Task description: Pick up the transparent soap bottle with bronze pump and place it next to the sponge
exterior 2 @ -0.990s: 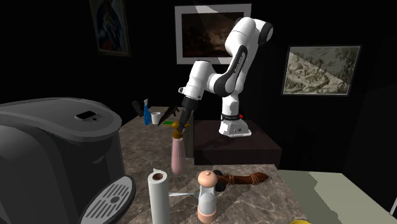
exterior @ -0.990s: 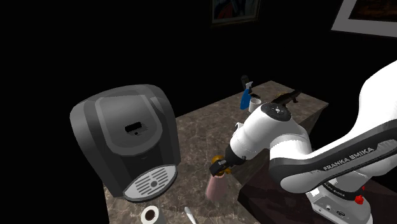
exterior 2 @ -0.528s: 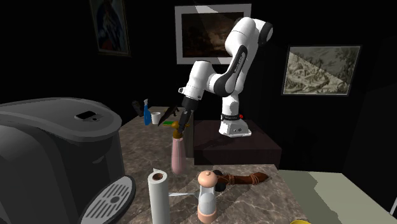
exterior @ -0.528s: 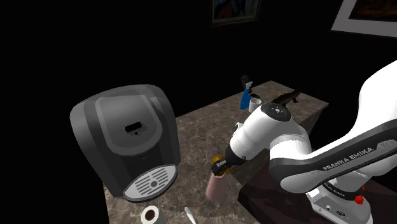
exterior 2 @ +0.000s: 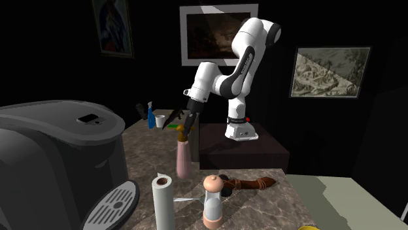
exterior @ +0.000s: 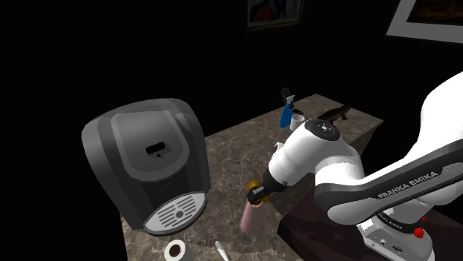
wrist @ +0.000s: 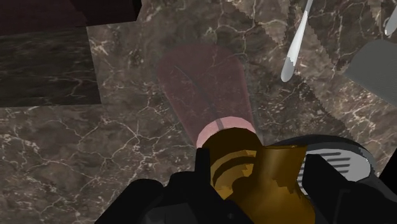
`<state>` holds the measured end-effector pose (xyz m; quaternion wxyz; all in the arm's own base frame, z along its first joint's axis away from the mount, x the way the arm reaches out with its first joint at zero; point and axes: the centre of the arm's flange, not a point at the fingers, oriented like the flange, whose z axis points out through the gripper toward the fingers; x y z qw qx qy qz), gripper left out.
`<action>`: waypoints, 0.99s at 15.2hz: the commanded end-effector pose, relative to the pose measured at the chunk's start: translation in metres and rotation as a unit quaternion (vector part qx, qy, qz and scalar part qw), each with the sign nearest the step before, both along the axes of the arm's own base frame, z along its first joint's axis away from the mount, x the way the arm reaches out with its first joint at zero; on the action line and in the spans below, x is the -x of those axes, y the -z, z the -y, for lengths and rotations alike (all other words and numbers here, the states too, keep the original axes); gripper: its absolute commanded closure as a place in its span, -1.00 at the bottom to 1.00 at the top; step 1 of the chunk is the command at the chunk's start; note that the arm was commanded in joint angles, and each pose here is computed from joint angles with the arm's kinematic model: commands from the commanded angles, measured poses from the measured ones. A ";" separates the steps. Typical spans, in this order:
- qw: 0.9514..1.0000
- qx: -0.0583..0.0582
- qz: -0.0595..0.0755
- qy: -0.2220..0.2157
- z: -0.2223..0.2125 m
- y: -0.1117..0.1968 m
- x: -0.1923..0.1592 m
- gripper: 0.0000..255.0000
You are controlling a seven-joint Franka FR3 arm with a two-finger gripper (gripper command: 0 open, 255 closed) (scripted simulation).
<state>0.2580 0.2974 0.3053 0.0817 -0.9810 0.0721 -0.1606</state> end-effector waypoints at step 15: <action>1.000 0.000 0.000 0.000 0.000 -0.082 -0.001 1.00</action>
